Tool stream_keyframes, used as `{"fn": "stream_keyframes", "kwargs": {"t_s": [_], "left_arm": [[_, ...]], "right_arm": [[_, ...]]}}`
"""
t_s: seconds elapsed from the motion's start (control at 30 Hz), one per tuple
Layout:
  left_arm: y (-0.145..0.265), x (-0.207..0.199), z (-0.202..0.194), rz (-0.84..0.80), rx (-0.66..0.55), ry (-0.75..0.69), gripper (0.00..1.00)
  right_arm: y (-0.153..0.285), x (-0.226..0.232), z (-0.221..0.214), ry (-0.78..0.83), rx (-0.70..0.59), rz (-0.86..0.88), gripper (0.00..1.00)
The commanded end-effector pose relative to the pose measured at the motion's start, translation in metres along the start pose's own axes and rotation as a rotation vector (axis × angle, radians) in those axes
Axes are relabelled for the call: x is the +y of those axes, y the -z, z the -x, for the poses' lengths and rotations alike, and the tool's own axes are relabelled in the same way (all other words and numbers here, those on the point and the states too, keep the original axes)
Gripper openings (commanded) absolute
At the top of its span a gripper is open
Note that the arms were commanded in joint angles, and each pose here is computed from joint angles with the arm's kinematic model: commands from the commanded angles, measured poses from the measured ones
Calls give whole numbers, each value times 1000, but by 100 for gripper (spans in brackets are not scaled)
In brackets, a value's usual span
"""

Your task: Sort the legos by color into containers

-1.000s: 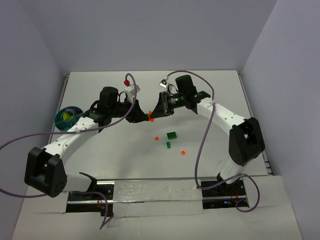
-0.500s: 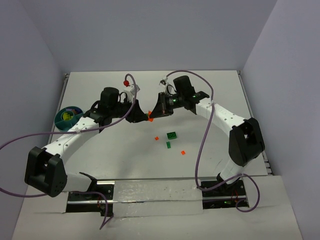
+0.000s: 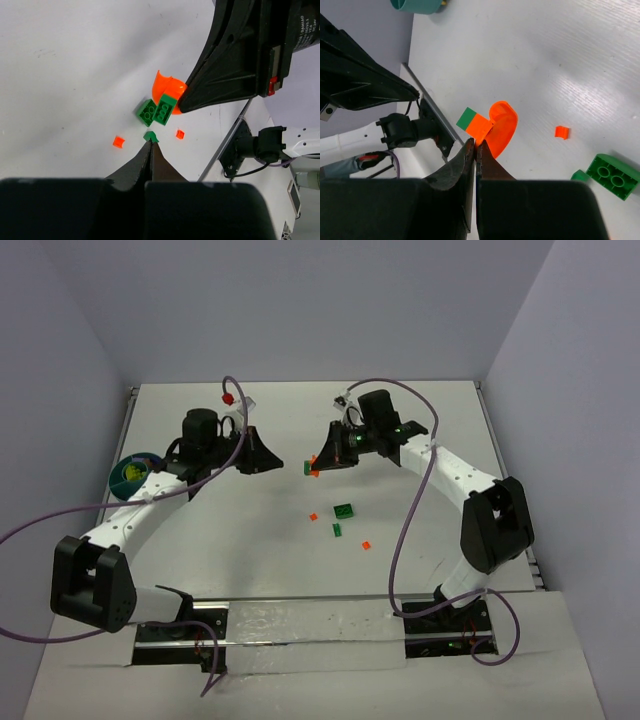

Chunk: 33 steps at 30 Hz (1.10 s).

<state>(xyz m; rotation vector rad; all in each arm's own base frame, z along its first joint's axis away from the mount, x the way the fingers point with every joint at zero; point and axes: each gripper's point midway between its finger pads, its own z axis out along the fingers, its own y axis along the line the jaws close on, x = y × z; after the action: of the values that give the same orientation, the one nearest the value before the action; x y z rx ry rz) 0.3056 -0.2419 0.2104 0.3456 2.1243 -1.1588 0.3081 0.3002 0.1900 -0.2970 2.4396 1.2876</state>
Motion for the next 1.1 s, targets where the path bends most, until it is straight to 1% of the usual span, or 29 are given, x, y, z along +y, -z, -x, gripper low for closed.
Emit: {"fn": "stream_keyframes", "kwargs": {"t_s": [0.0,0.03,0.07,0.1,0.17,0.23,0.3,0.37,0.47,0.63,0.87,1.0,1.07], "left_arm": [[4,-16,6,-84,-19,-29,0],[5,-18,7,-97,-20,-41,0],[5,-24,6,-124,-13,-66,7],[5,-30,4,-145,-3,-87,18],[4,-32,1,-146,8,-122,47],[2,-33,-3,-131,25,-154,60],[1,-35,-4,-127,32,-178,66],[-2,-34,-4,-119,36,-202,66],[-5,-37,-3,-111,41,-235,65],[-11,-38,-2,-94,50,-265,56],[-19,-35,-7,-63,76,-286,48],[-21,-29,-15,-47,110,-288,42],[-20,-27,-18,-44,117,-288,36]], "right_arm": [[9,7,5,23,-21,30,0],[9,8,5,17,-17,37,0],[8,10,5,9,-11,49,0],[7,11,5,1,-5,64,0],[5,15,2,-24,19,101,0],[4,23,0,-38,39,159,0],[2,28,-2,-52,53,195,0],[3,35,-5,-43,69,225,0],[3,42,-8,-34,80,251,0],[2,44,-10,-10,83,238,0],[0,52,-16,41,100,235,0],[2,53,-17,54,94,235,0],[3,53,-18,57,94,236,0]]}}
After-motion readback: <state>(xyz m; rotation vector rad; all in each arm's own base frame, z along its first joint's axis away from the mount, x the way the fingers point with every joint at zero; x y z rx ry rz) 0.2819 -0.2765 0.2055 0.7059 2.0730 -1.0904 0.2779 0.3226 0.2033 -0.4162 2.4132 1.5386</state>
